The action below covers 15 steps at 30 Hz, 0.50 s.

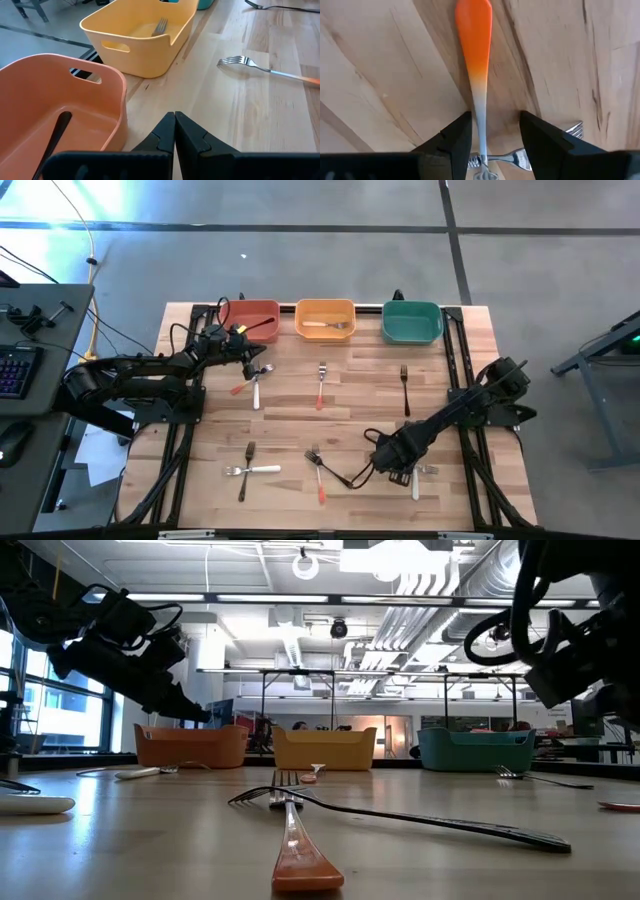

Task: Sort silverware by color (type)
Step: Put the bottom right orange fork into the green bin

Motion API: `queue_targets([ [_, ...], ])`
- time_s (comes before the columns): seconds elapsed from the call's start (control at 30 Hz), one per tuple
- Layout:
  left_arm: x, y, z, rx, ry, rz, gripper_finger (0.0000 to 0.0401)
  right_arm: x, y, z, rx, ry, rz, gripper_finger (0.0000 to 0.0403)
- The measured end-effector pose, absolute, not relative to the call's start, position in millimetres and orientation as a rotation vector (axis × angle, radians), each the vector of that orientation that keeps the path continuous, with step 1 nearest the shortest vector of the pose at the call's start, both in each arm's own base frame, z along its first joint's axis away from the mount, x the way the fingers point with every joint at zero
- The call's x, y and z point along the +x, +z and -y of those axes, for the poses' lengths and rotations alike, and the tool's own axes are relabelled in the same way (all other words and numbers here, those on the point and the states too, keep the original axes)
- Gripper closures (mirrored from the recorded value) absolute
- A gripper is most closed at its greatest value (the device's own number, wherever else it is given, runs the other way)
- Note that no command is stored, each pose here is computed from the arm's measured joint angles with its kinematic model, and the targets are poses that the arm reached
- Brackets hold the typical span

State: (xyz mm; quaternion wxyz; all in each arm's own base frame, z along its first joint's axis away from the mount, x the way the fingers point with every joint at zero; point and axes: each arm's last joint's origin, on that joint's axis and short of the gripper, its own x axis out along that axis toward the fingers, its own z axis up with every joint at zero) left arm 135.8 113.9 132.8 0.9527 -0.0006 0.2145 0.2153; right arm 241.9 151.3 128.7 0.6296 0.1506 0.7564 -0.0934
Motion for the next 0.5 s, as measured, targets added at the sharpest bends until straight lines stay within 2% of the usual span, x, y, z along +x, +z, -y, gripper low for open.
queue_targets([
  [0.17, 135.8, 132.6, -113.8, -0.002, 0.437, -0.437, 0.0401, 244.5, 127.5, -144.8, 0.342, -0.193, -1.747, 0.0280],
  [0.43, 135.7, 132.5, -113.8, -0.003, 0.437, -0.438, 0.0401, 249.5, 127.1, -136.0, 0.330, -0.128, -1.760, 0.0387],
  [0.5, 135.7, 132.5, -113.8, -0.003, 0.437, -0.438, 0.0401, 250.9, 127.3, -133.5, 0.342, -0.115, -1.767, 0.0396],
])
